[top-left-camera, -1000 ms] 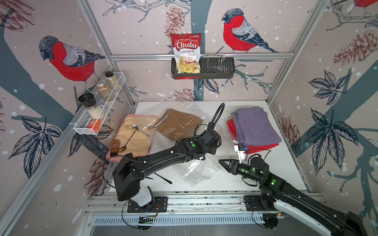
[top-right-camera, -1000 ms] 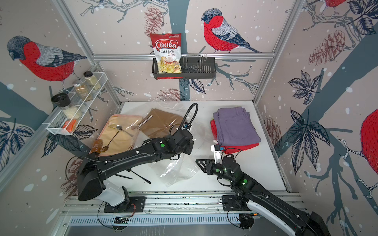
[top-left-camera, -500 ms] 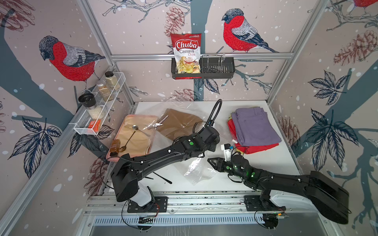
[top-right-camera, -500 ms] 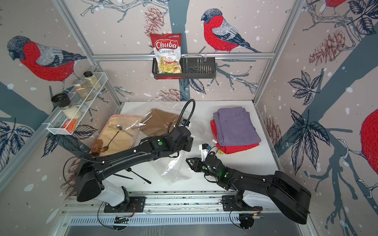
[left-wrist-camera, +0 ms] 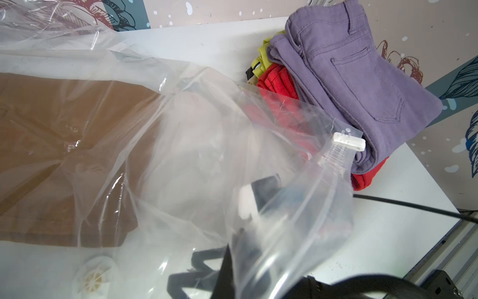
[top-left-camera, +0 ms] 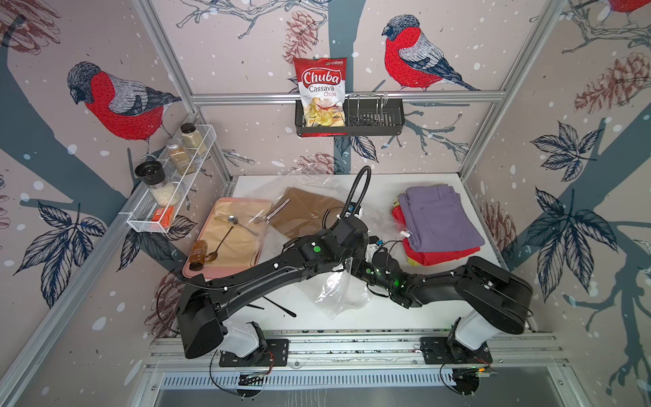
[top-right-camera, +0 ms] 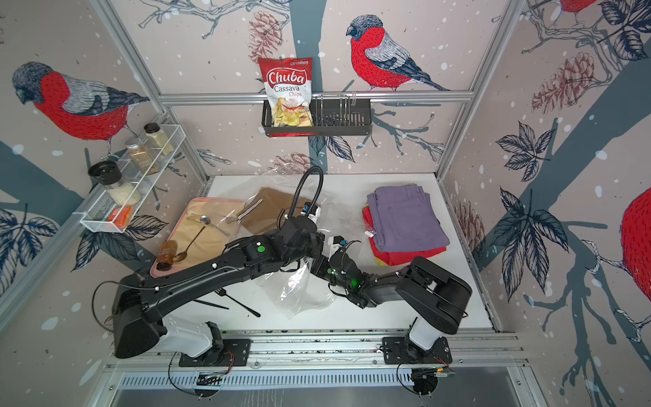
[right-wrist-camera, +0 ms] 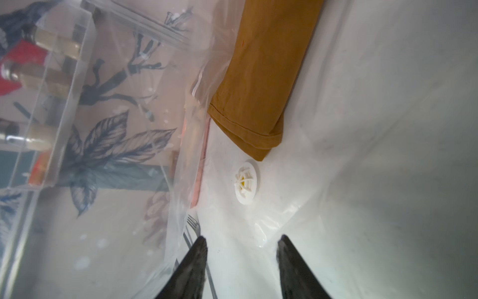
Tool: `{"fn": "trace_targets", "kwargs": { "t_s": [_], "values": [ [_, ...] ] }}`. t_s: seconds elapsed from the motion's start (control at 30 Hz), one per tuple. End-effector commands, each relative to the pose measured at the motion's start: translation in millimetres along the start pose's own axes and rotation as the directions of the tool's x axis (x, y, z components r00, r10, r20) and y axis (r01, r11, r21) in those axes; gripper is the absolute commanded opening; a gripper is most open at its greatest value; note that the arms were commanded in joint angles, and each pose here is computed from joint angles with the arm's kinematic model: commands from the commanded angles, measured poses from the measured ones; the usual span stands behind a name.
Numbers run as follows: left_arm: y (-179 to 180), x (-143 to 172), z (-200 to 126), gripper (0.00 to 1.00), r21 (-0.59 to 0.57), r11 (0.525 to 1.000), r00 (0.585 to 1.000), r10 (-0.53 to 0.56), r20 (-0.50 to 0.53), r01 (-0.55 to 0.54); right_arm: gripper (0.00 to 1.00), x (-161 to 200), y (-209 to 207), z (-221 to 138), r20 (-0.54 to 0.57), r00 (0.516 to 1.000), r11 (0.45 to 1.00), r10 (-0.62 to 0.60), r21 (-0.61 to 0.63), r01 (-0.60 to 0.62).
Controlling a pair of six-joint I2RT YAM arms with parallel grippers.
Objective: Take the trousers out of the vacuum bag
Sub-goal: Take out the trousers from the vacuum bag.
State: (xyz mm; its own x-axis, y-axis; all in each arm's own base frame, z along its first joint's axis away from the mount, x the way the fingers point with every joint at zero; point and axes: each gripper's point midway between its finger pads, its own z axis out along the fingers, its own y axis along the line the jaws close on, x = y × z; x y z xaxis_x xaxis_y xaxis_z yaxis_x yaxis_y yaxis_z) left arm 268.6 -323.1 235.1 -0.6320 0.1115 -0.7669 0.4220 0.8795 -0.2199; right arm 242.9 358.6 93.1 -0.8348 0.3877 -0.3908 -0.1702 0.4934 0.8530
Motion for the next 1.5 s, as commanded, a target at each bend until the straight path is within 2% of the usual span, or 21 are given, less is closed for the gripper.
{"fn": "trace_targets", "kwargs": {
  "t_s": [0.0,0.53,0.7,0.97,1.1,1.2,1.33,1.47],
  "values": [
    [2.5,-11.1,-7.3,0.00,-0.001,1.000,0.999,-0.001,0.048,0.002,0.48,-15.1,18.6,15.3,0.057,0.997,0.997,0.059,-0.062,-0.055],
    [15.4,-12.2,-18.8,0.00,-0.035,0.999,0.998,0.003,0.059,-0.001,0.51,-40.8,-30.8,85.6,0.114,0.983,0.983,0.145,0.095,-0.156],
    [18.0,-10.4,-19.8,0.00,-0.040,0.999,0.999,-0.002,0.051,0.004,0.53,-41.2,-33.5,98.0,0.108,0.983,0.984,0.149,0.081,-0.158],
    [19.2,-6.0,-17.1,0.00,-0.044,0.999,0.999,-0.017,0.036,0.018,0.52,-39.9,-29.0,120.6,0.079,0.987,0.988,0.143,0.049,-0.147],
    [17.6,-3.3,-14.8,0.00,-0.034,0.999,0.999,-0.024,0.028,0.025,0.46,-42.9,-33.6,126.7,0.083,0.985,0.986,0.154,0.047,-0.158],
    [17.0,-4.2,-14.6,0.00,-0.033,0.999,0.999,-0.025,0.031,0.026,0.34,-46.6,-30.6,124.9,0.083,0.985,0.988,0.153,0.024,-0.155],
    [21.5,-5.4,-12.6,0.00,-0.044,0.999,0.999,-0.029,0.033,0.030,0.13,-50.2,-15.9,116.3,0.088,0.993,0.997,0.072,0.027,-0.075],
    [24.8,-7.1,-10.5,0.00,-0.040,0.998,0.999,-0.039,0.034,0.040,0.02,-50.6,-3.8,101.5,0.102,0.995,1.000,0.010,0.026,-0.013]
  ]
}}
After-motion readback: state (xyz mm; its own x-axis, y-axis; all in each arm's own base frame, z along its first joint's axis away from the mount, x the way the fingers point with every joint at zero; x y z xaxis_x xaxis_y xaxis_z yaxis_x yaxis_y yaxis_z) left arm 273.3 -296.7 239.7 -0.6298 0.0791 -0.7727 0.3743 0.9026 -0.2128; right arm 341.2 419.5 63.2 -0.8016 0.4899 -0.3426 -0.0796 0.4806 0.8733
